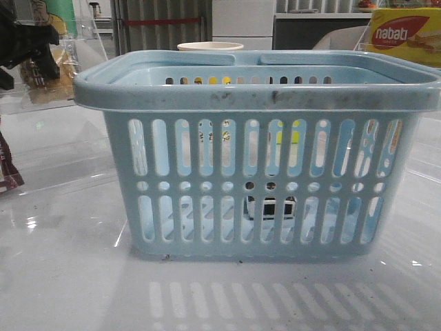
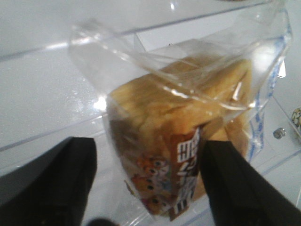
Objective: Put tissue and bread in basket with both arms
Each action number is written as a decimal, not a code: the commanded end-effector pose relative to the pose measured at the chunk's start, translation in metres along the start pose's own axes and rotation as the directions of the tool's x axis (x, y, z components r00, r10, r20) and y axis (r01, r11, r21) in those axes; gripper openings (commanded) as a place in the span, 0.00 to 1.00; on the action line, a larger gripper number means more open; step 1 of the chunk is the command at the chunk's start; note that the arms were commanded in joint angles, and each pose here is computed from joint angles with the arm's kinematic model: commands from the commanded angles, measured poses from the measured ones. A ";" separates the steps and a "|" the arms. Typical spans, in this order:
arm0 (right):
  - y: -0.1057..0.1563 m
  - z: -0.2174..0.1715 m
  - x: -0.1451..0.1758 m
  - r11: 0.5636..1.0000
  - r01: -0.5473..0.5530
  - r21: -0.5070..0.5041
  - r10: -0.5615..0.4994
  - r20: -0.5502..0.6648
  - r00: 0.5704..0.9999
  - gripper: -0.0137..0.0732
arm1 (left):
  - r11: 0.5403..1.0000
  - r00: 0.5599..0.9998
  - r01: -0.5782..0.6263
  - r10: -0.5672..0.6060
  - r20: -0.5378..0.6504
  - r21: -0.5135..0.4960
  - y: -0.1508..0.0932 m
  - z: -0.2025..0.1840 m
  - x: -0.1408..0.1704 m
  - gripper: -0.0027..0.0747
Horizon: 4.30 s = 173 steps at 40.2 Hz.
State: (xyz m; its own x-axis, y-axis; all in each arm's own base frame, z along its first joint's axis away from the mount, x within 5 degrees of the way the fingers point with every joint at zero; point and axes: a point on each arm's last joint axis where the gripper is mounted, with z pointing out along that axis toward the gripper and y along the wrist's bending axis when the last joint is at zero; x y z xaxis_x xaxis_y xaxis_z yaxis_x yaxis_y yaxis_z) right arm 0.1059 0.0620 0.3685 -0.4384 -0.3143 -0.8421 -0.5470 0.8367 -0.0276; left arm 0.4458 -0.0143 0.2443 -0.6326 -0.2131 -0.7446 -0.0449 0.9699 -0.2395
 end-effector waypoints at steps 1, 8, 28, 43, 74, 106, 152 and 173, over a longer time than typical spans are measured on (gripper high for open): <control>-0.001 -0.006 -0.012 1.000 0.015 0.015 -0.017 0.093 0.996 0.81 | 1.000 0.988 0.000 -0.003 0.153 0.016 -0.008 -0.026 -0.030 0.50; -0.001 -0.006 -0.012 1.000 0.015 0.015 -0.017 0.093 0.996 0.81 | 1.000 0.990 0.000 -0.002 0.141 0.019 -0.009 -0.027 -0.030 0.33; -0.001 -0.006 -0.012 1.000 0.015 0.015 -0.017 0.093 0.996 0.81 | 0.996 0.992 -0.031 0.021 0.127 0.081 -0.028 -0.099 -0.047 0.15; -0.001 -0.006 -0.012 1.000 0.015 0.015 -0.017 0.093 0.996 0.81 | 0.972 0.986 -0.120 0.093 0.142 0.201 -0.064 -0.186 -0.049 0.15; -0.001 -0.006 -0.012 1.000 0.015 0.015 -0.017 0.093 0.996 0.81 | 0.686 0.854 -0.483 0.506 0.120 0.544 -0.216 -0.199 0.035 0.15; -0.001 -0.006 -0.012 1.000 0.015 0.015 -0.017 0.093 0.996 0.81 | 0.647 0.809 -0.580 0.529 0.256 0.494 -0.198 -0.267 0.017 0.58; -0.001 -0.006 -0.012 1.000 0.015 0.015 -0.017 0.093 0.996 0.81 | 0.721 0.813 -0.582 0.522 0.256 0.377 -0.058 -0.343 0.157 0.53; -0.001 -0.006 -0.012 1.000 0.015 0.014 -0.016 0.092 0.996 0.49 | 0.718 0.801 -0.599 0.538 0.263 0.354 -0.056 -0.342 0.156 0.28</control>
State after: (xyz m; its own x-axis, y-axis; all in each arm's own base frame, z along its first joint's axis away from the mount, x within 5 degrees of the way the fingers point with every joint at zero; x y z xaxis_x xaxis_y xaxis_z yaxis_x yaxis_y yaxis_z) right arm 0.1059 0.0620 0.3685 -0.4384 -0.3143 -0.8421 -0.5470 0.8367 -0.0276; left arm 0.0825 -0.0608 0.3394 -0.3988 0.3790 -0.8350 0.6330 0.7726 0.0483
